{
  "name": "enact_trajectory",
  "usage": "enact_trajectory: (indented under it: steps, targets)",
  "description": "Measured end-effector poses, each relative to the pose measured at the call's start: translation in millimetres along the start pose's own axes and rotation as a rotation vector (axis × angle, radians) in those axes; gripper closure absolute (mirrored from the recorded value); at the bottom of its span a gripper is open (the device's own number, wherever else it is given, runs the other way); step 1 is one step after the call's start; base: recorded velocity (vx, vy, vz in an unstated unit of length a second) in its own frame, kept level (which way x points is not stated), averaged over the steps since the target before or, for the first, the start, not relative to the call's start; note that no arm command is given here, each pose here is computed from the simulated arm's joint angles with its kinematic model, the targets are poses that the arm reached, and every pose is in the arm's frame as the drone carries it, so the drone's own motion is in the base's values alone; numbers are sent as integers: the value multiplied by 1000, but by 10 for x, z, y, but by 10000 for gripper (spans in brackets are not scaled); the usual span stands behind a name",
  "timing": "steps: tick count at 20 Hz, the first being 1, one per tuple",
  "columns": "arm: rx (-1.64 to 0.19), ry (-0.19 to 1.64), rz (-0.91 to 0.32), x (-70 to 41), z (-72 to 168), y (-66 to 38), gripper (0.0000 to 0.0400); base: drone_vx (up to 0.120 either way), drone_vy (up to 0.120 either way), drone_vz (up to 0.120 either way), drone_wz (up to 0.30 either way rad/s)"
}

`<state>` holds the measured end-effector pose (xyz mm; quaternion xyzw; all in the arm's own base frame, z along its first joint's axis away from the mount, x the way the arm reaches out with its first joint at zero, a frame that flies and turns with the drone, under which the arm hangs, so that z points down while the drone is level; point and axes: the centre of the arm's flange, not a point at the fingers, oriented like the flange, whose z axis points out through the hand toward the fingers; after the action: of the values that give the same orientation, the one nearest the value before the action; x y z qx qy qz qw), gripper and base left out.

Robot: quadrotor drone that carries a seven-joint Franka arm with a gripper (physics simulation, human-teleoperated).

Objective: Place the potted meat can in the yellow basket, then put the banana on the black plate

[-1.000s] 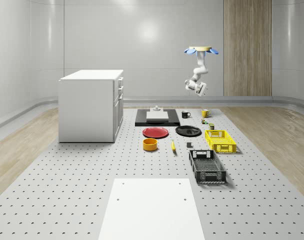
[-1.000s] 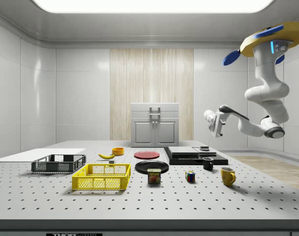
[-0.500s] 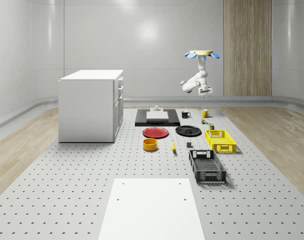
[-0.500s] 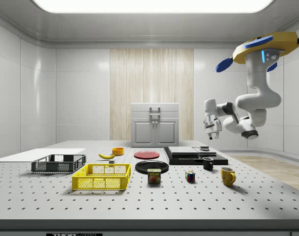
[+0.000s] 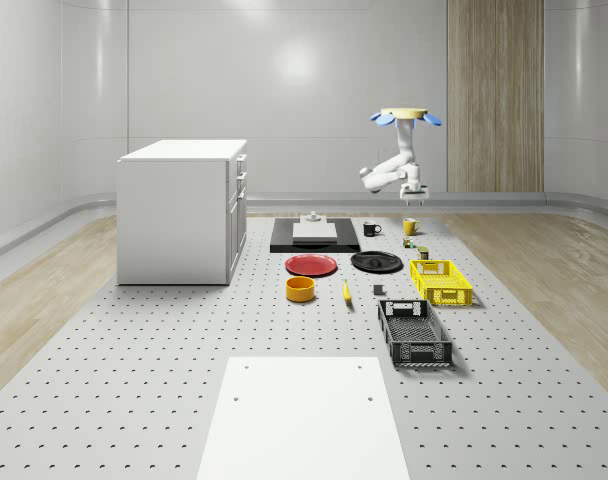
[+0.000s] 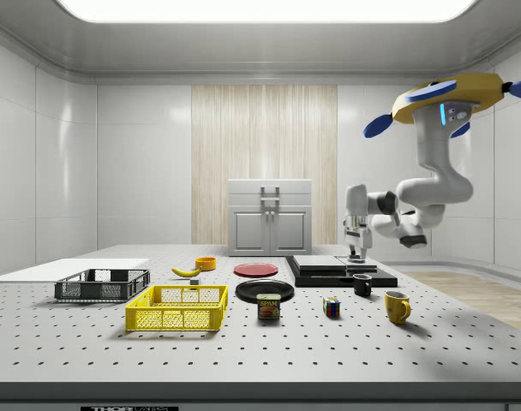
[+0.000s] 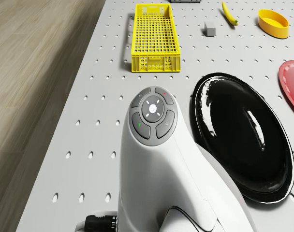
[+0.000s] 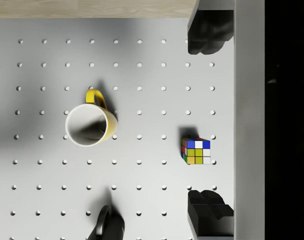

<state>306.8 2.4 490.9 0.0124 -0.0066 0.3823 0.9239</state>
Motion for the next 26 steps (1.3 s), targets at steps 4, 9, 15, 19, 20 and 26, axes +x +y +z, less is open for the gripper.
enact_trajectory:
  steps: [4, 9, 15, 19, 20, 26]
  targets:
    - [-9, 10, 0, -10, 0, -9, 0, 120, 0, -120, 0]
    - [-15, 16, 0, -15, -1, -15, 0, 120, 0, -120, 0]
    - [-17, 18, 0, -17, -1, -17, 0, 120, 0, -120, 0]
    - [-17, 19, 0, -18, -1, -18, 0, 120, 0, -80, 0]
    - [-18, 19, 0, -18, -1, -18, 0, 120, 0, 0, 0]
    - [-18, 19, 0, -18, -1, -18, 0, 120, 0, -60, 0]
